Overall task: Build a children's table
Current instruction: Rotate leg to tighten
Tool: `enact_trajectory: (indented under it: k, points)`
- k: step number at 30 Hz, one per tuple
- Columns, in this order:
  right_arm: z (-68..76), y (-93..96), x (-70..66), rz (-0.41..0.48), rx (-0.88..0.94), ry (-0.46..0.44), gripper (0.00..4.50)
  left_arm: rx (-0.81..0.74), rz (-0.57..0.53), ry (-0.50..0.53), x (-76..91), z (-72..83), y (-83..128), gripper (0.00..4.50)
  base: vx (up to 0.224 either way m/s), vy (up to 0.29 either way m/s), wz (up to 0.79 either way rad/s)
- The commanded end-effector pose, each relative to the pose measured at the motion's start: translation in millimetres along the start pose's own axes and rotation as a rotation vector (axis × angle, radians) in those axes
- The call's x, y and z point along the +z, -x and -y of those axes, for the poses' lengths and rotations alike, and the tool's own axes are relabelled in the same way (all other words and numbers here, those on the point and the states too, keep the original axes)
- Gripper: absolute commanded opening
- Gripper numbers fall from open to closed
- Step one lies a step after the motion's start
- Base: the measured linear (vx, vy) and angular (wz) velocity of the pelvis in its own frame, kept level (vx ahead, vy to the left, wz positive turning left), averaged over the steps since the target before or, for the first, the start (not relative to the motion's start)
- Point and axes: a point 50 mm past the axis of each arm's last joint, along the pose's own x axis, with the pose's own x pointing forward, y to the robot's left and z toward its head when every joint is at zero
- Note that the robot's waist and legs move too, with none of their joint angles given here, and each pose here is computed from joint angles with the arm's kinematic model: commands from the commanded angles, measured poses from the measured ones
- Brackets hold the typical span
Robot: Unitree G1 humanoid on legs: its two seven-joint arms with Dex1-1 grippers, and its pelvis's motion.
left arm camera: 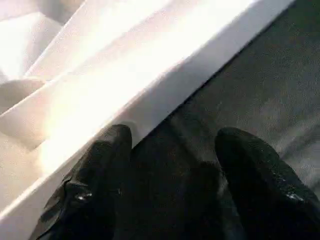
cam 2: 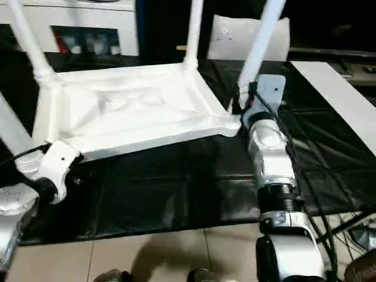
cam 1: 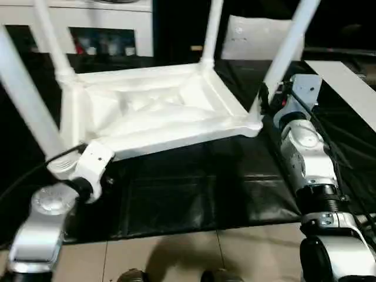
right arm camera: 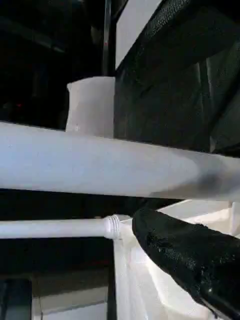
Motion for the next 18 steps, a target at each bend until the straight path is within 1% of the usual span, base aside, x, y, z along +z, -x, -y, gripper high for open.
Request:
enact_trajectory:
  k: [1, 2, 3, 4, 5, 6, 8, 9, 10, 11, 14, 15, 17, 18]
  points:
    - [-7.8, 6.3, -2.9, -0.001, 0.113, -0.027, 4.5, 0.032, 0.074, 0.026, 5.2, 3.6, 6, 3.19, 0.0, 0.0, 0.0]
    - [-14.8, 11.5, -5.0, -0.017, 0.211, -0.058, 4.5, 0.042, 0.098, 0.046, 3.2, 7.7, 10, 3.19, 0.0, 0.0, 0.0]
    - [-25.4, 20.8, -7.1, -0.033, 0.354, -0.111, 4.5, 0.045, 0.134, 0.07, 0.2, 14.3, 16, 3.19, 0.0, 0.0, 0.0]
    - [-27.8, 24.7, -7.7, -0.031, 0.38, -0.113, 4.5, 0.061, 0.131, 0.082, -2.9, 15.5, 18, 3.4, 0.0, 0.0, 0.0]
    - [-27.8, 24.7, -7.7, -0.031, 0.38, -0.113, 4.5, 0.061, 0.131, 0.082, -2.9, 15.5, 18, 3.4, 0.0, 0.0, 0.0]
    - [-33.5, 34.6, -12.0, -0.05, 0.444, -0.114, 4.5, 0.108, 0.131, 0.121, -10.1, 18.0, 25, 3.48, 0.0, 0.0, 0.0]
    - [-39.6, 45.8, -16.5, -0.067, 0.528, -0.101, 4.5, 0.163, 0.145, 0.143, -15.6, 20.2, 32, 3.63, 0.0, 0.0, 0.0]
    - [-42.1, 52.0, -19.5, -0.086, 0.568, -0.11, 4.5, 0.191, 0.158, 0.163, -18.9, 21.6, 36, 3.71, 0.0, 0.0, 0.0]
    - [-45.3, 62.2, -23.5, -0.109, 0.627, -0.124, 4.5, 0.268, 0.17, 0.182, -26.0, 21.1, 43, 3.83, 0.0, 0.0, 0.0]
    - [-46.2, 64.5, -24.4, -0.116, 0.641, -0.128, 4.5, 0.293, 0.173, 0.189, -27.3, 20.5, 44, 3.93, 0.0, 0.0, 0.0]
    - [-49.1, 71.7, -26.9, -0.137, 0.686, -0.14, 4.5, 0.379, 0.18, 0.213, -31.6, 17.3, 49, 4.03, 0.0, 0.0, 0.0]
    - [-52.5, 78.6, -30.0, -0.162, 0.727, -0.149, 4.5, 0.488, 0.181, 0.229, -36.8, 11.2, 55, 4.15, 0.0, 0.0, 0.0]
    - [-55.4, 83.1, -31.8, -0.181, 0.755, -0.149, 4.5, 0.567, 0.181, 0.225, -39.4, 6.4, 60, 4.34, 0.0, 0.0, 0.0]
    - [-58.3, 86.6, -33.0, -0.195, 0.777, -0.149, 4.5, 0.629, 0.193, 0.208, -38.7, 1.3, 63, 4.4, 0.0, 0.0, 0.0]
